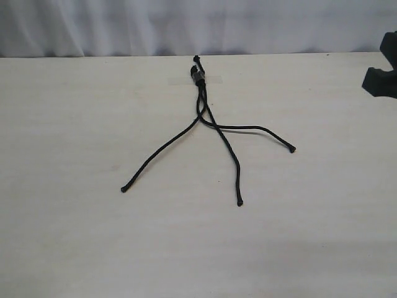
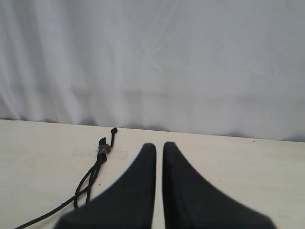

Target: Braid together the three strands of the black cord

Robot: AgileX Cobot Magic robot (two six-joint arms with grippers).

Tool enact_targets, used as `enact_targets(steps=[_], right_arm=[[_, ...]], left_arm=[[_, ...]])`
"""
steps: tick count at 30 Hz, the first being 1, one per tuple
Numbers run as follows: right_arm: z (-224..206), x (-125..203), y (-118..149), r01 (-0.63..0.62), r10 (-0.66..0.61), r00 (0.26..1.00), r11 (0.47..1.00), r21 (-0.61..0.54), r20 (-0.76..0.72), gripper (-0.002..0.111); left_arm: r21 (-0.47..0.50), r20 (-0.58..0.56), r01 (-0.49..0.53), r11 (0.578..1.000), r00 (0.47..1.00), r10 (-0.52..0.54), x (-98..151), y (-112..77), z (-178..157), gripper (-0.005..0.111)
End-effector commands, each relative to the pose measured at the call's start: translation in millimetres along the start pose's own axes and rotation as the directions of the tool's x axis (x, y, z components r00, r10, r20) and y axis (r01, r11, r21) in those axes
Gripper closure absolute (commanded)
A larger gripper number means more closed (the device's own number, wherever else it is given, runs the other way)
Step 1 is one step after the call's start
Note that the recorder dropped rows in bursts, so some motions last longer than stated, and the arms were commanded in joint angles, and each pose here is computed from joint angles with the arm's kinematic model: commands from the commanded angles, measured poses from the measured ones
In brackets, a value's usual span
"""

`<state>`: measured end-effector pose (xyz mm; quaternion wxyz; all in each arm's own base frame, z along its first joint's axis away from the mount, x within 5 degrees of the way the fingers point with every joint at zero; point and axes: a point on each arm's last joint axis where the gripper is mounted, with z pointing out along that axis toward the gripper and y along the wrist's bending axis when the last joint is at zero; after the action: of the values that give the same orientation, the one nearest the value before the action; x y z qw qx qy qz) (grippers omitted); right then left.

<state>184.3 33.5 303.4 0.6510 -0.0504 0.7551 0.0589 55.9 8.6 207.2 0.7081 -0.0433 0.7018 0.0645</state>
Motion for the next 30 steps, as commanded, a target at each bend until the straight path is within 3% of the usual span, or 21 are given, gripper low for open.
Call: enact_targets(steps=[1, 8, 15, 25, 29, 30], right_arm=[[-0.5, 0.4, -0.7, -0.005, 0.005, 1.000, 1.000, 0.005, 0.007, 0.104], [-3.2, 1.9, 0.2, -0.060, 0.060, 0.998, 0.998, -0.005, -0.020, 0.104], [-49.3, 9.1, 7.3, -0.070, 0.056, 0.987, 0.993, -0.094, -0.148, 0.104], [-82.6, 76.9, 0.0, -0.106, 0.104, 0.993, 0.993, -0.058, -0.052, 0.104], [-88.4, 110.1, -8.2, -0.106, 0.105, 0.990, 0.994, 0.000, 0.093, 0.104], [-91.1, 103.4, -8.8, -0.127, 0.126, 0.977, 0.992, -0.007, 0.172, 0.104]], left_arm=[[0.003, 0.007, -0.001, 1.000, 1.000, 0.001, 0.3, -0.2, -0.1, 0.107], [0.003, 0.007, -0.001, 1.000, 1.000, 0.001, 0.3, -0.2, -0.1, 0.107], [0.003, 0.007, -0.001, 1.000, 1.000, 0.001, 0.3, -0.2, -0.1, 0.107], [0.003, 0.007, -0.001, 1.000, 1.000, 0.001, 0.3, -0.2, -0.1, 0.107], [0.003, 0.004, -0.001, 1.000, 1.000, 0.001, 0.6, -0.2, -0.1, 0.107], [0.003, 0.004, -0.001, 1.000, 1.000, 0.001, 0.6, -0.2, -0.1, 0.107]])
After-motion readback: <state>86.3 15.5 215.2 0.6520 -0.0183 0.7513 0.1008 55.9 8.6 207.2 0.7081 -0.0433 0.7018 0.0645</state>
